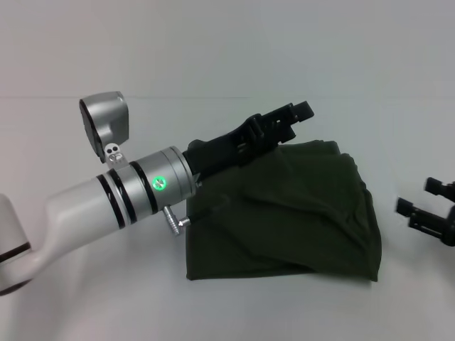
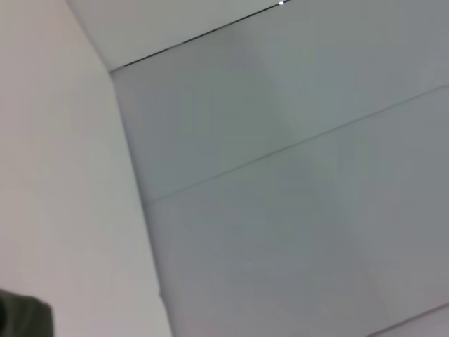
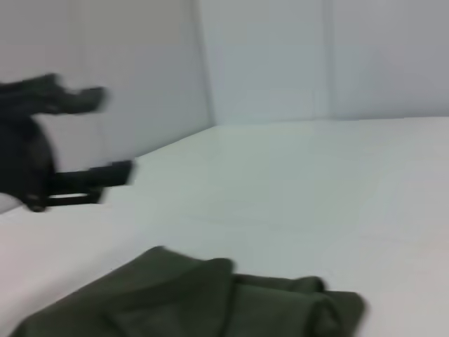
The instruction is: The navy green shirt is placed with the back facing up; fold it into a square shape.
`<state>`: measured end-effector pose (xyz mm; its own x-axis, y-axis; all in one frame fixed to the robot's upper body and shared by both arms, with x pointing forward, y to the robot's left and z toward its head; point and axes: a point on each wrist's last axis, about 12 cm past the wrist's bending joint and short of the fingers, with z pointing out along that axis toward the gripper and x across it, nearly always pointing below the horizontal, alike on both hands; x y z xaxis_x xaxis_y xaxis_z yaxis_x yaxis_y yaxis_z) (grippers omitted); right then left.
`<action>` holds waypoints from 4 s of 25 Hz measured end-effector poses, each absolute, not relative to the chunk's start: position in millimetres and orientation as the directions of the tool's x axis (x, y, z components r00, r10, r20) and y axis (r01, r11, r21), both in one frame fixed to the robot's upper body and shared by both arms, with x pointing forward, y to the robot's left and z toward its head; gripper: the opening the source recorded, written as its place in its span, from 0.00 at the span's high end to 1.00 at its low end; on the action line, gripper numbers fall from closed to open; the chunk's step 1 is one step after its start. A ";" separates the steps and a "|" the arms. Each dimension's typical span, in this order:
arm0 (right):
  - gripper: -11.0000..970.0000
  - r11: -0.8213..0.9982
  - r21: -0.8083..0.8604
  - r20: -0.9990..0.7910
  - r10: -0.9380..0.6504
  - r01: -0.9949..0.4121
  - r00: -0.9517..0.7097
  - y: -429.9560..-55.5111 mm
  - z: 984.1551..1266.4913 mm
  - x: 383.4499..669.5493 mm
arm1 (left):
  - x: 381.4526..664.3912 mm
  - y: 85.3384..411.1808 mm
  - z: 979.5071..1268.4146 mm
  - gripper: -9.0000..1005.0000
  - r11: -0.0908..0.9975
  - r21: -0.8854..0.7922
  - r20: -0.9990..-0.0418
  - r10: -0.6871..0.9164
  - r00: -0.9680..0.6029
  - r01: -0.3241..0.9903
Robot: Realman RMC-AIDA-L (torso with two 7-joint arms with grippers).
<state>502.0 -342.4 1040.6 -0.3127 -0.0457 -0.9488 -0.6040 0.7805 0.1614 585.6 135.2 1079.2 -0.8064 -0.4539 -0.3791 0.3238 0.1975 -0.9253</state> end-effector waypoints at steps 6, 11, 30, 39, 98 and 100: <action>0.10 0.786 0.242 -0.947 0.064 -0.569 -0.315 -358.2 1048.5 488.9 | 580.4 156.6 1088.0 0.26 0.196 -0.878 -0.478 -0.384 -0.790 0.436; 0.10 0.680 0.223 -0.953 0.002 -0.699 -0.302 -337.8 1062.7 498.8 | 566.0 187.5 1083.1 0.07 0.297 -0.777 -0.622 -0.235 -0.747 0.554; 0.10 0.496 -0.073 -0.935 -0.336 -0.865 -0.114 -250.8 1062.0 567.7 | 503.2 266.3 1043.4 0.06 0.430 -0.326 -0.908 0.105 -0.406 0.841; 0.10 0.467 -0.120 -0.904 -0.416 -0.876 -0.098 -236.3 1055.5 574.7 | 498.3 263.9 1038.7 0.06 0.437 -0.334 -0.905 0.099 -0.414 0.835; 0.86 0.441 -0.145 -0.881 -0.464 -0.886 -0.087 -221.3 1068.4 585.6 | 491.2 254.6 1036.7 0.06 0.417 -0.364 -0.905 0.054 -0.422 0.833; 0.83 0.429 -0.156 -0.874 -0.479 -0.890 -0.078 -220.1 1068.4 585.7 | 491.4 254.8 1036.9 0.06 0.417 -0.363 -0.905 0.053 -0.421 0.833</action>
<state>585.7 -220.1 1068.4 -0.0778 -0.4792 -0.8743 -0.8898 0.4289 -0.1559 491.4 254.8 1036.9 -0.4213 0.0533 -0.9054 0.8332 0.4172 -0.3631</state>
